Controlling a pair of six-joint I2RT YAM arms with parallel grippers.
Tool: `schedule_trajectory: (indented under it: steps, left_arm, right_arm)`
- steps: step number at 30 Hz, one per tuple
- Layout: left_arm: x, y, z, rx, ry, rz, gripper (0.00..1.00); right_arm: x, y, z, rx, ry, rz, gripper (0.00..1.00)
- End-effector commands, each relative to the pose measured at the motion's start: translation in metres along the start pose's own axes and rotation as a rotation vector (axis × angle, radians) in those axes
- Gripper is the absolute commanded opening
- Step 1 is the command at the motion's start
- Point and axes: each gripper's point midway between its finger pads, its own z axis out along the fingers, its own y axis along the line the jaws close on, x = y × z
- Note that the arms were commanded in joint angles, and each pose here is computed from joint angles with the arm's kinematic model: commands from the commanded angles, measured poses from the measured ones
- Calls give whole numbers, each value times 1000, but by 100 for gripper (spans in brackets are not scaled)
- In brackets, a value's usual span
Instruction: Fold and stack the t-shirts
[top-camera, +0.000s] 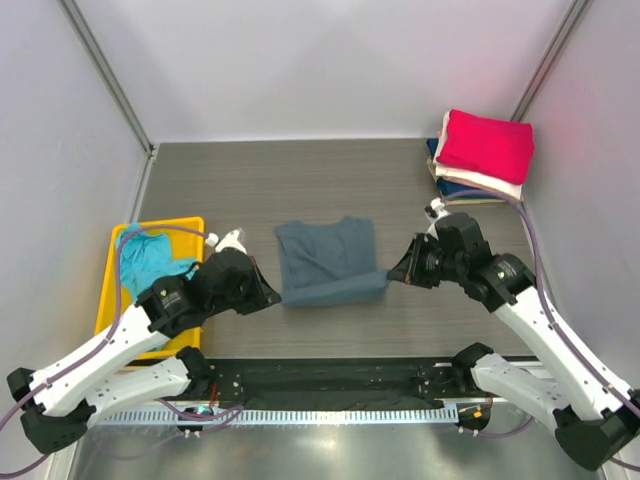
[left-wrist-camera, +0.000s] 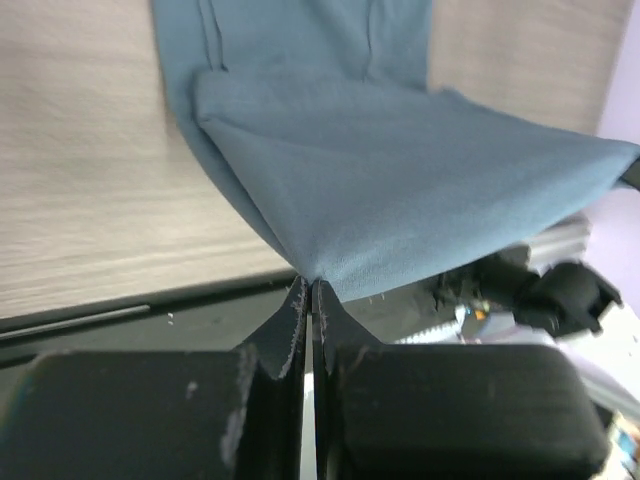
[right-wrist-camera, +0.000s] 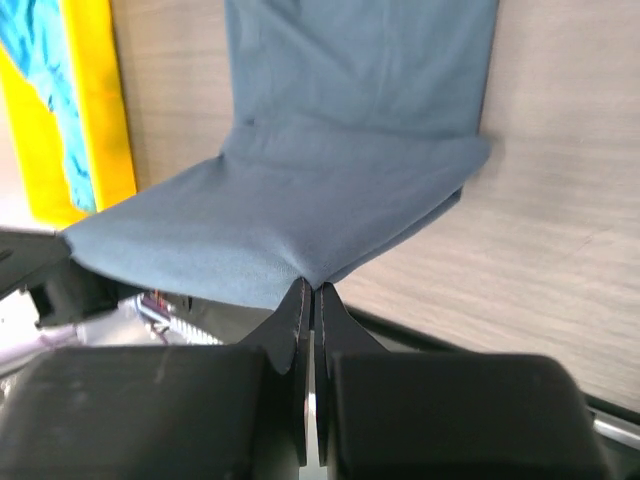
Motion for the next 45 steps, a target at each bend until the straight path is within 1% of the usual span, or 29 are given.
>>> schedule_trajectory:
  steps: [1, 5, 9, 16, 17, 19, 21, 22, 23, 24, 25, 26, 27, 28, 29, 30, 31, 32, 33, 34, 35, 36, 37, 38, 39, 40, 41, 44, 45]
  left_arm:
    - [-34, 6, -10, -132, -118, 57, 0]
    - [-64, 2, -6, -197, -168, 104, 0]
    - [-86, -3, 10, -181, -132, 81, 0]
    - [-146, 3, 48, -194, -121, 36, 0]
    - [-150, 9, 64, -221, -91, 29, 0]
    - [-173, 10, 74, -211, -104, 16, 0]
    - [-180, 17, 103, -213, -31, -8, 0]
    - [-198, 20, 111, -209, -43, -18, 0]
    - [-205, 20, 120, -191, -18, -33, 0]
    - [-204, 36, 148, -223, 47, -62, 0]
    - [-229, 33, 155, -201, 17, -76, 1]
    - [-236, 36, 167, -195, 39, -89, 4]
    - [-236, 40, 183, -183, 89, -102, 22]
    - [-229, 61, 213, -220, 179, -138, 34]
    - [-252, 47, 219, -182, 170, -132, 42]
    - [-251, 43, 223, -173, 222, -125, 50]
    - [-249, 50, 242, -182, 255, -125, 53]
    - [-271, 33, 237, -144, 203, -96, 57]
    - [-272, 30, 236, -139, 205, -92, 62]
    - [-274, 27, 232, -137, 203, -91, 63]
    - [-280, 18, 219, -120, 174, -79, 64]
    - [-271, 22, 216, -130, 187, -86, 64]
    - [-272, 20, 213, -122, 165, -82, 65]
    - [-275, 11, 192, -105, 128, -69, 65]
    - [-257, 24, 192, -136, 167, -87, 65]
    - [-253, 25, 187, -139, 163, -85, 65]
    - [-254, 16, 166, -123, 126, -70, 65]
    - [-220, 37, 152, -162, 151, -78, 65]
    - [-221, 29, 133, -137, 102, -56, 65]
  right_arm:
    - [-38, 9, -2, 62, -82, -52, 1]
    - [-66, 9, 14, 121, -92, -82, 1]
    - [-90, 8, 38, 122, -69, -73, 1]
    - [-129, 0, 82, 118, -36, -63, 1]
    - [-131, -3, 89, 124, -23, -59, 1]
    - [-142, -3, 100, 117, -23, -58, 1]
    - [-145, -13, 122, 140, 16, -49, 1]
    - [-157, -14, 127, 139, 2, -52, 1]
    - [-158, -23, 143, 157, 32, -41, 1]
    - [-162, -28, 153, 165, 42, -35, 1]
    - [-182, -26, 156, 153, 14, -29, 1]
    - [-189, -29, 165, 148, 17, -24, 7]
    - [-185, -43, 192, 153, 78, 0, 40]
    - [-188, -46, 202, 149, 102, 10, 56]
    - [-216, -39, 204, 134, 64, 4, 64]
    - [-216, -55, 223, 175, 95, 18, 70]
    - [-219, -58, 222, 202, 109, 26, 72]
    - [-239, -52, 217, 200, 60, 12, 73]
    - [-240, -54, 217, 218, 52, 19, 78]
    - [-248, -46, 209, 202, 15, 8, 79]
    - [-232, -54, 213, 208, 44, 20, 81]
    - [-227, -53, 210, 194, 39, 25, 82]
    - [-228, -48, 212, 144, 11, 16, 87]
    - [-206, -58, 211, 151, 43, 33, 90]
    - [-197, -61, 212, 143, 55, 38, 92]
    - [-179, -70, 219, 135, 81, 43, 92]
    - [-170, -68, 221, 102, 104, 48, 92]
    - [-139, -76, 230, 59, 167, 64, 92]
    - [-133, -81, 233, 61, 178, 68, 92]
